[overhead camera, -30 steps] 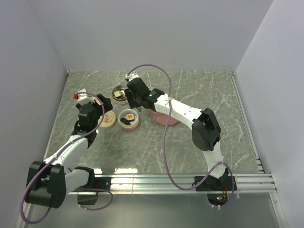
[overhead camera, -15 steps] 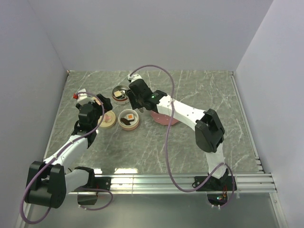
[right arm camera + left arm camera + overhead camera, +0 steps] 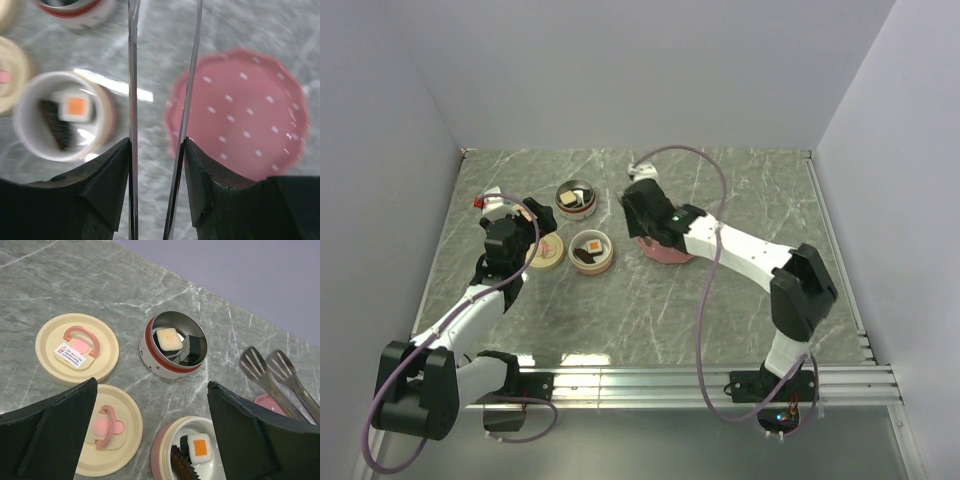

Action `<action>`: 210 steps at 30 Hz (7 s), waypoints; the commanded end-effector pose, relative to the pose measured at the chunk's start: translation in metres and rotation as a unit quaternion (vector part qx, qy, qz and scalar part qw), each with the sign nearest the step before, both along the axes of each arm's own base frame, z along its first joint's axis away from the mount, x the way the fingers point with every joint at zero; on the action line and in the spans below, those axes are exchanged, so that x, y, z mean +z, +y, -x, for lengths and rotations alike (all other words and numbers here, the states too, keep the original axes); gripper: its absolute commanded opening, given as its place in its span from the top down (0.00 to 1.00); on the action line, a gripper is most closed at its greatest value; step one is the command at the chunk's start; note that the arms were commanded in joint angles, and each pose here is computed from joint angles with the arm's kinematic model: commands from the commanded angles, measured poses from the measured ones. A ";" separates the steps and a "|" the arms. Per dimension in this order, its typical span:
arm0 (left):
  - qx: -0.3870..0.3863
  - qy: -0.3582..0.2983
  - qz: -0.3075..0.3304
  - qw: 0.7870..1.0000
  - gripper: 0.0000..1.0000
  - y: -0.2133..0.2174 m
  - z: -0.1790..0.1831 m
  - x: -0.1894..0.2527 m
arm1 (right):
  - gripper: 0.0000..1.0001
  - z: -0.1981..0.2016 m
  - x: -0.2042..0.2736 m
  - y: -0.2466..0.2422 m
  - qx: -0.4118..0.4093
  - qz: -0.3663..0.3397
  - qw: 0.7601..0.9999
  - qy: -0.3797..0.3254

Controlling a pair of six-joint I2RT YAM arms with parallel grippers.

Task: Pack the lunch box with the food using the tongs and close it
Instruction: Place the food into the lunch box, then put down the clamp, then pick up the lid of the lunch box with the left arm, then put the lid back on the lunch box

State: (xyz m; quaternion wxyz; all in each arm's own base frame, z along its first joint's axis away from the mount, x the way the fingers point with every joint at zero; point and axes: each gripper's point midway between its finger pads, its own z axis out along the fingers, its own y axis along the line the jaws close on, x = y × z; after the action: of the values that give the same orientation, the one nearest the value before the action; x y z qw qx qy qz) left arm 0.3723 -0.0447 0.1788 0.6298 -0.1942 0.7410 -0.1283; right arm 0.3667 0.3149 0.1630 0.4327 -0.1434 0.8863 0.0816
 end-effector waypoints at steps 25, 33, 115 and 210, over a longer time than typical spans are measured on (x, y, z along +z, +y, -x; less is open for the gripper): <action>-0.020 -0.049 0.023 0.998 0.02 -0.007 -0.002 0.029 | 0.44 0.066 -0.058 -0.234 -0.304 -0.023 0.952 0.021; -0.021 -0.047 0.022 0.998 0.02 -0.007 -0.004 0.028 | 0.44 0.061 -0.067 -0.245 -0.304 -0.041 0.951 0.048; 0.117 0.234 -0.004 0.965 0.38 0.008 0.000 -0.122 | 0.15 -0.022 0.004 -0.115 0.024 -0.192 0.980 -0.056; -0.093 0.258 -0.058 0.960 1.00 -0.125 0.025 -0.090 | 0.16 0.002 -0.030 -0.131 -0.012 -0.191 0.981 -0.037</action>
State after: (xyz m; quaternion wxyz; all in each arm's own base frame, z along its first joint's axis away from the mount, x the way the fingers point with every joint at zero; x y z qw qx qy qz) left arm 0.3542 -0.1706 0.1036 0.4263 -0.1184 0.8919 -0.0938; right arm 0.3651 0.1827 0.1202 0.4676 -0.0463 0.8511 0.2343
